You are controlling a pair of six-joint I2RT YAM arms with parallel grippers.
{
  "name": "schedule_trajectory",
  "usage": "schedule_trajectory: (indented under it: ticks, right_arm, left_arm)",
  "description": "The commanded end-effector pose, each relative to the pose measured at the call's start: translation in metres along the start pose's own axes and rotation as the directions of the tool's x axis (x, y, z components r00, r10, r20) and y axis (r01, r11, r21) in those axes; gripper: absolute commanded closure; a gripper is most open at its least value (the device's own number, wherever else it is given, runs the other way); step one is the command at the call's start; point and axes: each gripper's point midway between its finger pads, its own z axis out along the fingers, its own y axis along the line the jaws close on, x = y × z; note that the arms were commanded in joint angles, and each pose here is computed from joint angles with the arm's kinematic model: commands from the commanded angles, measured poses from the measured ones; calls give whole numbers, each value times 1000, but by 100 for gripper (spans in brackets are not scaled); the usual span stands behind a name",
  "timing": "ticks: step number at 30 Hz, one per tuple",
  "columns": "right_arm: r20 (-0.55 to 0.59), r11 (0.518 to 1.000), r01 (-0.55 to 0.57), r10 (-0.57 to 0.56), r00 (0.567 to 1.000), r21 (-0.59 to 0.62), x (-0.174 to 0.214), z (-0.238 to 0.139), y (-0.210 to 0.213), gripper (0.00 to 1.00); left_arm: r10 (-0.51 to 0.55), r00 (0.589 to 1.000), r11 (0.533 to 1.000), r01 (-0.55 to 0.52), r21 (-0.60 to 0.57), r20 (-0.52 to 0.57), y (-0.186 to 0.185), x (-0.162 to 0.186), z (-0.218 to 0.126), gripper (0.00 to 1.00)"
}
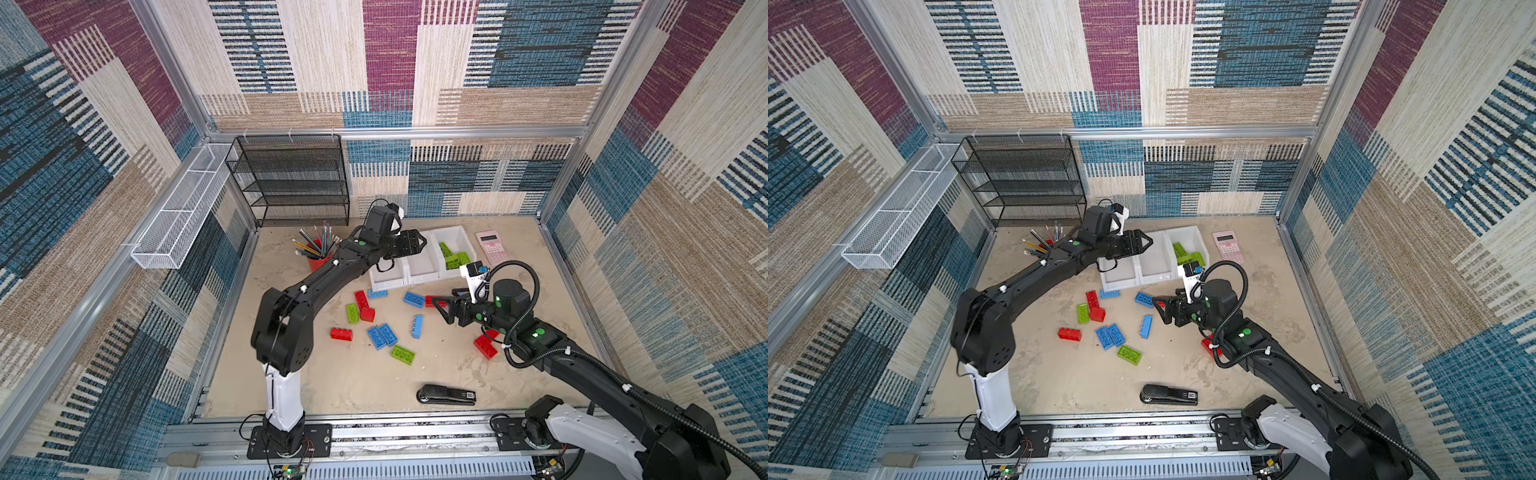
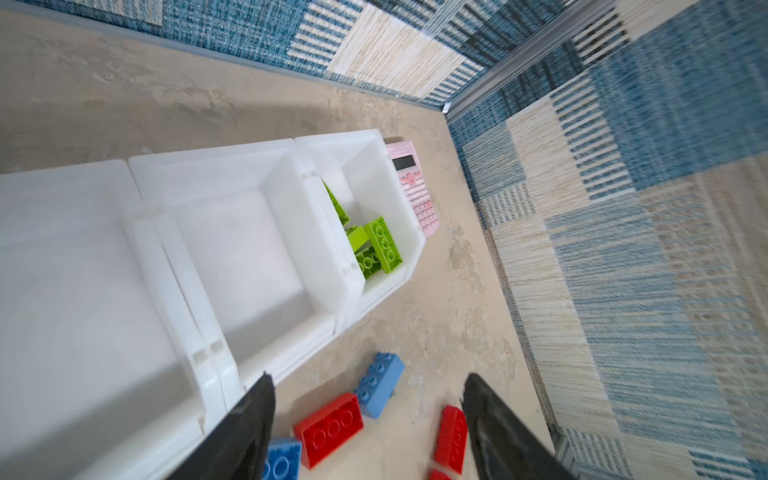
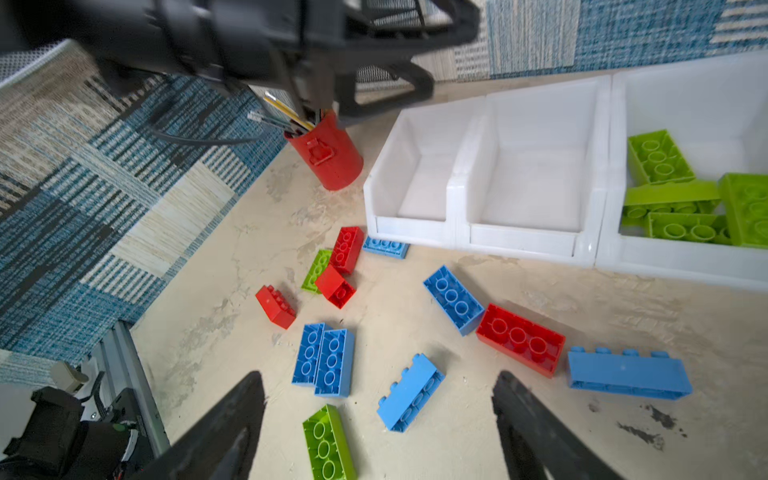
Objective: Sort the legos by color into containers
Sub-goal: 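Grasp the lime-green brick by the blue bricks with the right gripper while left withdraws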
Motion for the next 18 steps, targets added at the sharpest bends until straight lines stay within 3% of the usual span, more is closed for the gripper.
schedule_trajectory:
  ticks: [1, 11, 18]
  right_arm:
    - [-87, 999, 49, -49, 995, 1, 17, 9, 4, 13]
    - [-336, 983, 180, -183, 924, -39, 59, 51, 18, 12]
    - [-467, 952, 289, -301, 831, -100, 100, 70, 36, 13]
  left_arm:
    - [31, 995, 997, -25, -68, 98, 9, -3, -42, 28]
    - [123, 990, 976, -110, -188, 63, 27, 65, -179, 28]
    - [197, 980, 945, -187, -269, 9, 43, 98, -230, 28]
